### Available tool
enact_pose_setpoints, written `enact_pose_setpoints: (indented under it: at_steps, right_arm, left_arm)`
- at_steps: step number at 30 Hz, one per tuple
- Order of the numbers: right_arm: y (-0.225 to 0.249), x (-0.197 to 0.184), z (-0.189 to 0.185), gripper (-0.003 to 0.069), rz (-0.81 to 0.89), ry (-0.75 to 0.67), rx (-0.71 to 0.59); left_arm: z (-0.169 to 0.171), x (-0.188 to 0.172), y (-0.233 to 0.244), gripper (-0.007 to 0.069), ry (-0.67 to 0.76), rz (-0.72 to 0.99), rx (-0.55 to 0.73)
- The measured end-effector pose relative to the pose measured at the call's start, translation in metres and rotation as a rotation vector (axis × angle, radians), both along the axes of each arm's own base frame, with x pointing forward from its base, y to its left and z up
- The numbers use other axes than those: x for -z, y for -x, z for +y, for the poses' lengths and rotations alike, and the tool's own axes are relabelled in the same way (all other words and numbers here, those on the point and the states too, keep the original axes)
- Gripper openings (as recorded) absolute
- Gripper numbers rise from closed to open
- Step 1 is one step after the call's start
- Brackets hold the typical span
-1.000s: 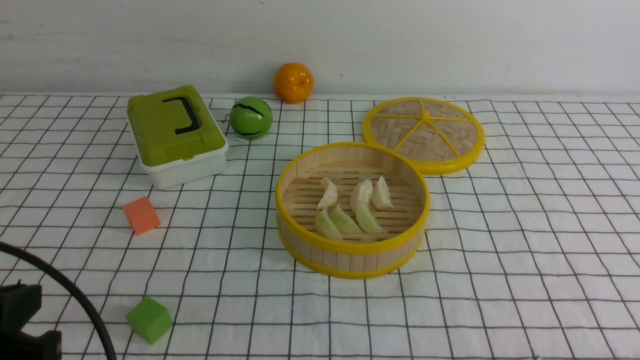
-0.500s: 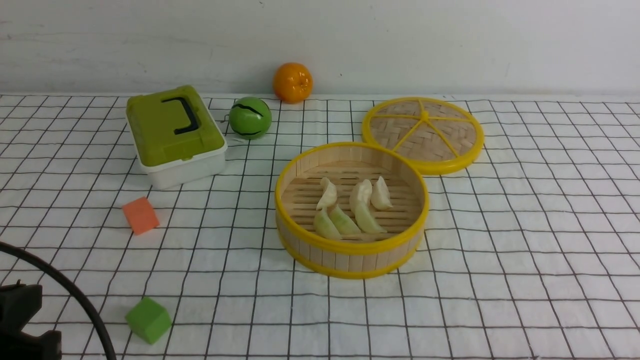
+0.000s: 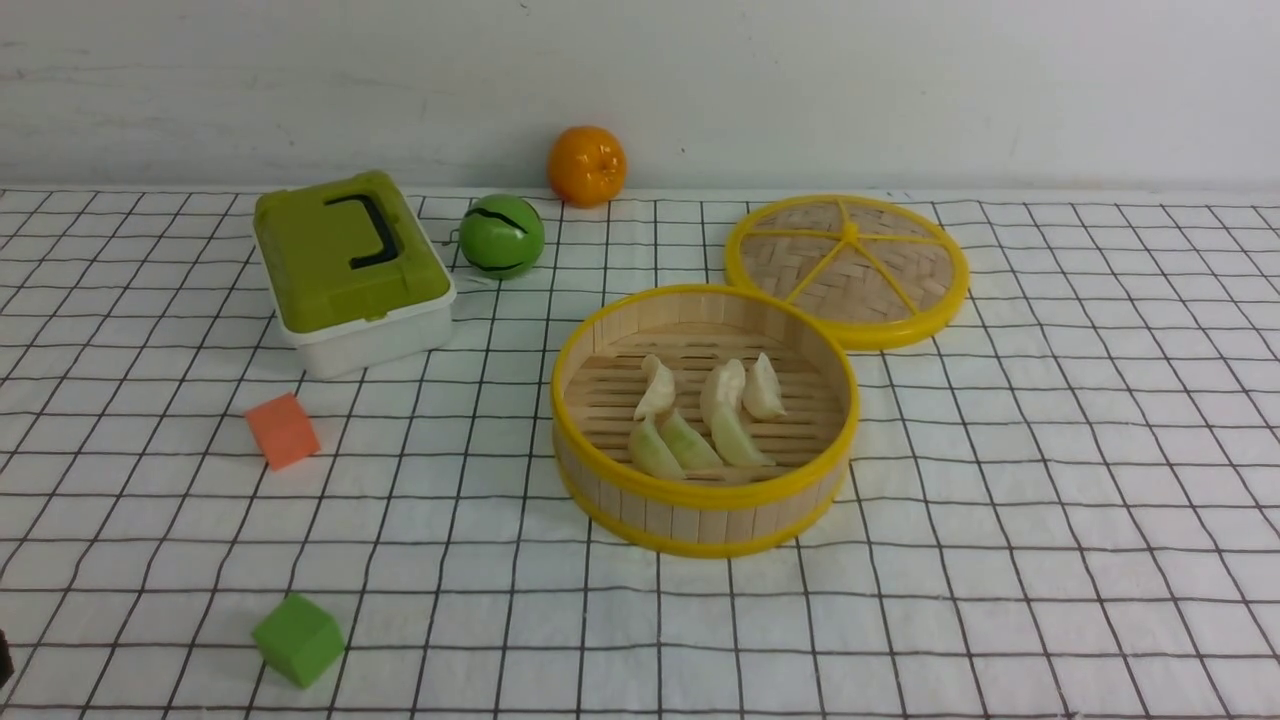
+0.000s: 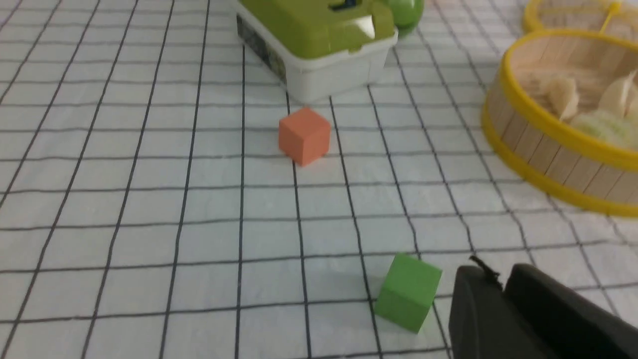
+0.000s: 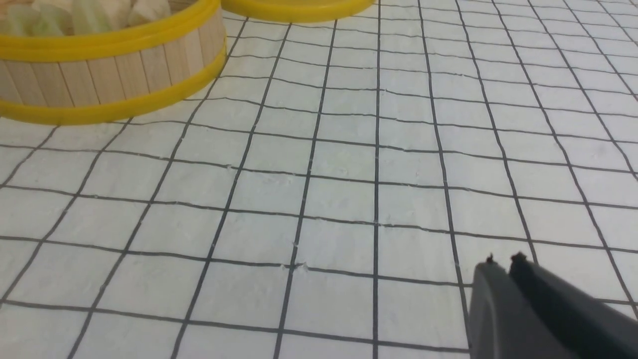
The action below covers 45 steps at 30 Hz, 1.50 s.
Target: Put the dumplings into the steamer on the table with the white tablecloth.
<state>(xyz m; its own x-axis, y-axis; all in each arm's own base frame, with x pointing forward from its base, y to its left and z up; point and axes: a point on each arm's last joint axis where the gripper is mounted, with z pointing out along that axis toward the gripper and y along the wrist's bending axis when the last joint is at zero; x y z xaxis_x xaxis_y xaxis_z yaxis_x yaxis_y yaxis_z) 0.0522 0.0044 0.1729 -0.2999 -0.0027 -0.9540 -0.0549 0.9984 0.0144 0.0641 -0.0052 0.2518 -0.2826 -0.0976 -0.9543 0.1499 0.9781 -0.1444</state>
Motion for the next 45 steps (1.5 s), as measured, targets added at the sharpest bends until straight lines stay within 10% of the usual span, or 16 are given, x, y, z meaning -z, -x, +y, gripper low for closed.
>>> enact_pose_setpoints:
  at_steps: [7, 16, 45]
  right_arm:
    - [0.0, 0.0, 0.0, 0.0049, 0.0, 0.0, 0.0]
    - [0.0, 0.0, 0.0, 0.006, -0.001, 0.0, 0.0]
    - [0.0, 0.0, 0.0, 0.0094, -0.001, 0.003, -0.001]
  left_arm:
    - [0.003, 0.027, 0.012, -0.0013, 0.185, -0.145, -0.104]
    - [0.002, 0.08, 0.011, -0.0013, 0.085, 0.03, -0.184]
    - [0.0, 0.083, 0.012, -0.0013, 0.01, 0.056, -0.123]
